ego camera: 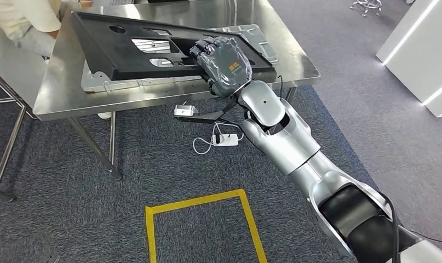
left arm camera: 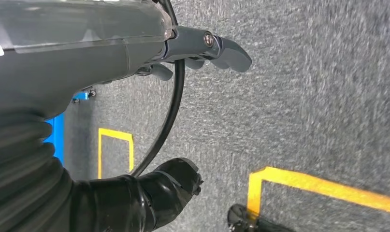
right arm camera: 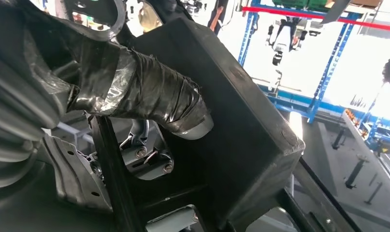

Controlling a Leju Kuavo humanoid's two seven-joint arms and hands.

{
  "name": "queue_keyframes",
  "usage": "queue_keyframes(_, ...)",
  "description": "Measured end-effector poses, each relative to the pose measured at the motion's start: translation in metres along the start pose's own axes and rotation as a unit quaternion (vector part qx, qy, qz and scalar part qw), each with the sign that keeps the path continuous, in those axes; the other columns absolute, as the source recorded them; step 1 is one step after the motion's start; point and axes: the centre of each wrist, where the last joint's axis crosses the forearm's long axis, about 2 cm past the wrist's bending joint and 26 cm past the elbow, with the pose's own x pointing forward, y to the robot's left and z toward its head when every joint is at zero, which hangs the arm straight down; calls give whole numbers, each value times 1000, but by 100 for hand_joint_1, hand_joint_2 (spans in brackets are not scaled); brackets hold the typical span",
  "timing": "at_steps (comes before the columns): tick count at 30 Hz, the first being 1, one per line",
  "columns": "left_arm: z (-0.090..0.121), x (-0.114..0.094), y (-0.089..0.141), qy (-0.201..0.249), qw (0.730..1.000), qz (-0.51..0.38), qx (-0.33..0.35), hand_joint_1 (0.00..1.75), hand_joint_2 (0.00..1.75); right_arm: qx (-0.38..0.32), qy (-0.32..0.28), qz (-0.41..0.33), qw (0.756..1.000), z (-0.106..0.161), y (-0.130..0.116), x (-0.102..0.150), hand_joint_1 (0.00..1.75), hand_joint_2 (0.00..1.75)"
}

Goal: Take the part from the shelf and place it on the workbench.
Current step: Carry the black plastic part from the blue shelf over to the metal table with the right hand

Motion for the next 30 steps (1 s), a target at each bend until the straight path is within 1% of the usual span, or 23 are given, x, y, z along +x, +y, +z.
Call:
queue_keyframes(4,0,0,-3,0,1000,-3,-1,0,175,0,3,4,1000,-1,-1,-2,175,175)
queue_keyframes(11,0,2,0,-6,1000,-3,3,0,175,1,13,13,1000,-3,-3,-4,175,175)
queue_keyframes(20,0,-2,2,-4,1000,-5,7,0,175,22,20,17,999,-2,0,-6,175,175)
queue_keyframes(26,0,-7,5,-3,1000,-3,9,0,175,29,31,22,999,-1,4,-5,175,175)
queue_keyframes(30,-1,-12,4,2,1000,-5,7,0,175,45,37,21,998,4,12,-2,175,175)
